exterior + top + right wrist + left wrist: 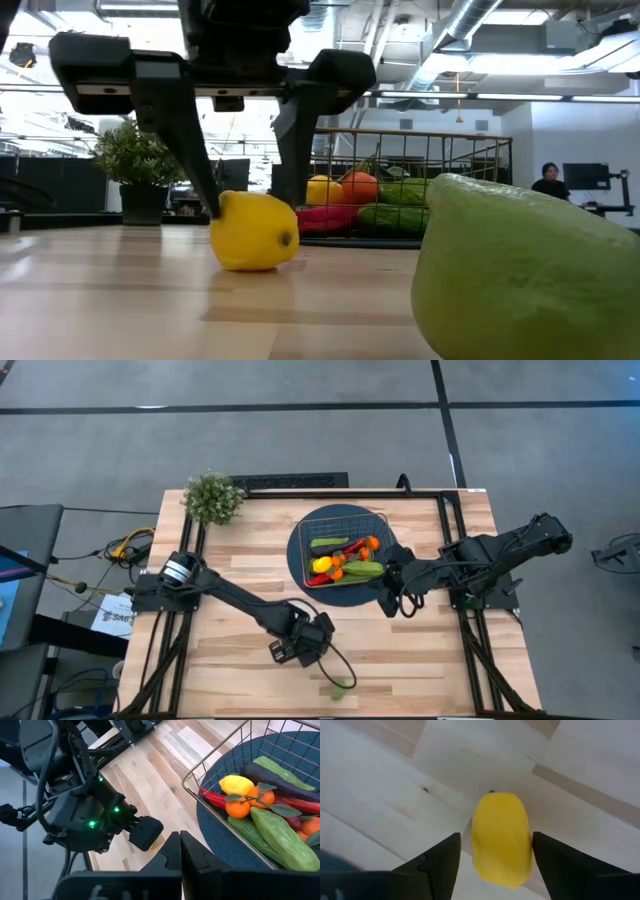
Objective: Build produce basket
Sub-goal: Put the lemon into the wire basket
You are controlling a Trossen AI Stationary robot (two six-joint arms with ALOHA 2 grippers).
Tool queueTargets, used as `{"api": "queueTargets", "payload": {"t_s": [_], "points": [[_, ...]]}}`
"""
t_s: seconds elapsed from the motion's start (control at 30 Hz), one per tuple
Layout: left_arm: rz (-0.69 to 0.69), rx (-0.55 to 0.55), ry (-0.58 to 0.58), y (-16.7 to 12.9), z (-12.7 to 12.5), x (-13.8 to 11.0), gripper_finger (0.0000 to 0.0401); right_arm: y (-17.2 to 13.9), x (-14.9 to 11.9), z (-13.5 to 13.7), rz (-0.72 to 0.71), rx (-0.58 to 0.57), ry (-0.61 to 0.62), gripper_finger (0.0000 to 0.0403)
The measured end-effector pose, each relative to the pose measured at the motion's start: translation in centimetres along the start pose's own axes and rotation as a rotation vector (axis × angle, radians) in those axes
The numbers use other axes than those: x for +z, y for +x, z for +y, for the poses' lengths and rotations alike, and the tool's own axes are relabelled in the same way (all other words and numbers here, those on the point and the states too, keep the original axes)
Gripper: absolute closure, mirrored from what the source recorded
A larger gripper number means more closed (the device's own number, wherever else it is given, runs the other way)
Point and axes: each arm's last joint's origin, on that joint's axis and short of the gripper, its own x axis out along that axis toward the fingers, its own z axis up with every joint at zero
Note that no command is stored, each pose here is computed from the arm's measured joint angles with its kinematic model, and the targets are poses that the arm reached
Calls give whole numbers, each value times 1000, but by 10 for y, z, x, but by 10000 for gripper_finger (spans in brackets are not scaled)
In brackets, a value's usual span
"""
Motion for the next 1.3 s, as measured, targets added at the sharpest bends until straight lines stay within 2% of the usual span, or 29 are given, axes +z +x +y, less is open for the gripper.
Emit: {"api": "queueTargets", "payload": {"t_s": [0.37,0.6,0.7,0.8,0.9,1.17,1.3], "points": [[42,-35,-31,23,2,-6,167,0,-1,-1,6,-5,-9,397],[13,-3,-156,19,6,-2,171,0,-1,-1,9,-7,-25,397],[-2,18,-217,15,10,2,196,0,-1,-1,8,-5,-35,397],[-7,54,-274,9,15,6,240,0,-1,-1,9,-5,-37,397],[7,105,-328,-2,22,11,283,-1,-3,1,14,-1,-47,397],[32,259,-454,-59,48,26,284,-11,-12,3,55,9,-112,397],[21,331,-522,-84,70,20,284,-26,-10,5,62,21,-129,400]]}}
